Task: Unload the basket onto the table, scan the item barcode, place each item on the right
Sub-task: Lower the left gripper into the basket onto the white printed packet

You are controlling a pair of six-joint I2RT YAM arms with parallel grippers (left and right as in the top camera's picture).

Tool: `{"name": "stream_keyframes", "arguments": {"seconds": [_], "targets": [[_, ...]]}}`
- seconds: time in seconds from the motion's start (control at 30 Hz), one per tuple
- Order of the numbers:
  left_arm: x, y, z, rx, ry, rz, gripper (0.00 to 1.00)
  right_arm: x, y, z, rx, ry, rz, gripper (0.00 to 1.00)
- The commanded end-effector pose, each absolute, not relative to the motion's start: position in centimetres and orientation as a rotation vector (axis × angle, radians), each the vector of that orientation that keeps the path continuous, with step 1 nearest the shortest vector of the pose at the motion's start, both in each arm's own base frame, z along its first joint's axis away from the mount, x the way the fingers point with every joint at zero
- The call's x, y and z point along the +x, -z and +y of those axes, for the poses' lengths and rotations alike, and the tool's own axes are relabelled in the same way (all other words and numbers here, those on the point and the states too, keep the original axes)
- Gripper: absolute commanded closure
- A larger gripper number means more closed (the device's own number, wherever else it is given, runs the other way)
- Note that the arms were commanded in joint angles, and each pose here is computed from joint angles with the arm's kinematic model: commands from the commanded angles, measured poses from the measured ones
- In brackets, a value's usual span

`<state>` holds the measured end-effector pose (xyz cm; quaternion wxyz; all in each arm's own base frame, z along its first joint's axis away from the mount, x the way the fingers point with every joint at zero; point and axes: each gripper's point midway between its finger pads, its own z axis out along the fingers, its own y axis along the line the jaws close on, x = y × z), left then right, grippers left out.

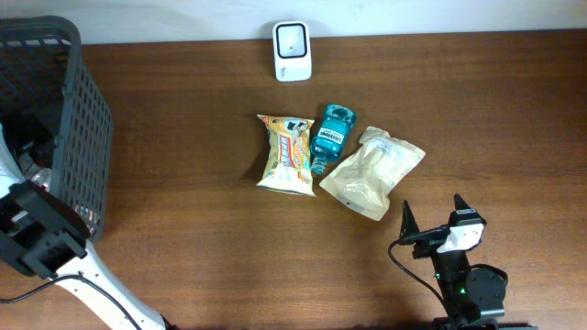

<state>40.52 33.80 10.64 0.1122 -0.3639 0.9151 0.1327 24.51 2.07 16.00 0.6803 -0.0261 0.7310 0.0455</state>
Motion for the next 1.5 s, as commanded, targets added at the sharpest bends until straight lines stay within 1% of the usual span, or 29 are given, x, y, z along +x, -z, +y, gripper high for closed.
{"name": "stream_keyframes", "arguments": {"seconds": [0.0,0.13,0.17,0.23,0.27,0.33,0.57,0.63,0.67,0.7,0.8,0.83,0.9,1.03,1.33,1.47], "targets": [[39.2,-9.4,34.0,-1.038,-0.404,2.733,0.01,24.5,-15.7,1.8,-0.043,-0.092,1.644,0.02],[38.8,-7.6,34.6,-1.057,-0.405,2.730,0.00,24.5,-15.7,1.8,-0.043,-0.092,1.644,0.02],[38.7,-7.2,34.8,-1.062,-0.407,2.725,0.02,24.5,-15.7,1.8,-0.043,-0.092,1.644,0.02],[38.7,-6.6,35.1,-1.066,-0.410,2.715,0.16,24.5,-15.7,1.8,-0.043,-0.092,1.644,0.02],[38.8,-6.2,35.1,-1.066,-0.411,2.712,0.16,24.5,-15.7,1.8,-0.043,-0.092,1.644,0.02],[38.9,-5.5,35.0,-1.063,-0.400,2.709,0.23,24.5,-15.7,1.8,-0.043,-0.092,1.644,0.02],[38.5,-2.8,34.8,-1.064,-0.399,2.715,0.23,24.5,-15.7,1.7,-0.043,-0.091,1.644,0.02],[38.4,-2.3,34.7,-1.065,-0.398,2.717,0.25,24.5,-15.7,1.7,-0.043,-0.091,1.644,0.02],[38.4,-2.0,34.7,-1.067,-0.398,2.716,0.33,24.5,-15.7,1.8,-0.043,-0.092,1.644,0.02],[38.4,-2.0,34.7,-1.066,-0.399,2.713,0.38,24.5,-15.7,1.8,-0.043,-0.092,1.644,0.02],[38.7,-2.1,35.0,-1.063,-0.404,2.699,0.58,24.5,-15.7,1.7,-0.043,-0.091,1.644,0.02],[38.7,-2.1,35.0,-1.063,-0.404,2.698,0.63,24.5,-15.7,1.8,-0.043,-0.092,1.644,0.02],[38.7,-2.1,35.0,-1.063,-0.405,2.698,0.69,24.5,-15.7,1.7,-0.043,-0.091,1.644,0.02],[38.8,-2.2,35.1,-1.061,-0.407,2.690,0.71,24.5,-15.7,1.8,-0.043,-0.092,1.644,0.02],[39.1,-2.9,35.3,-1.057,-0.412,2.674,0.78,24.5,-15.7,1.8,-0.043,-0.092,1.644,0.02],[39.2,-4.1,35.4,-1.052,-0.419,2.651,0.78,24.5,-15.7,1.8,-0.043,-0.092,1.644,0.02]]}}
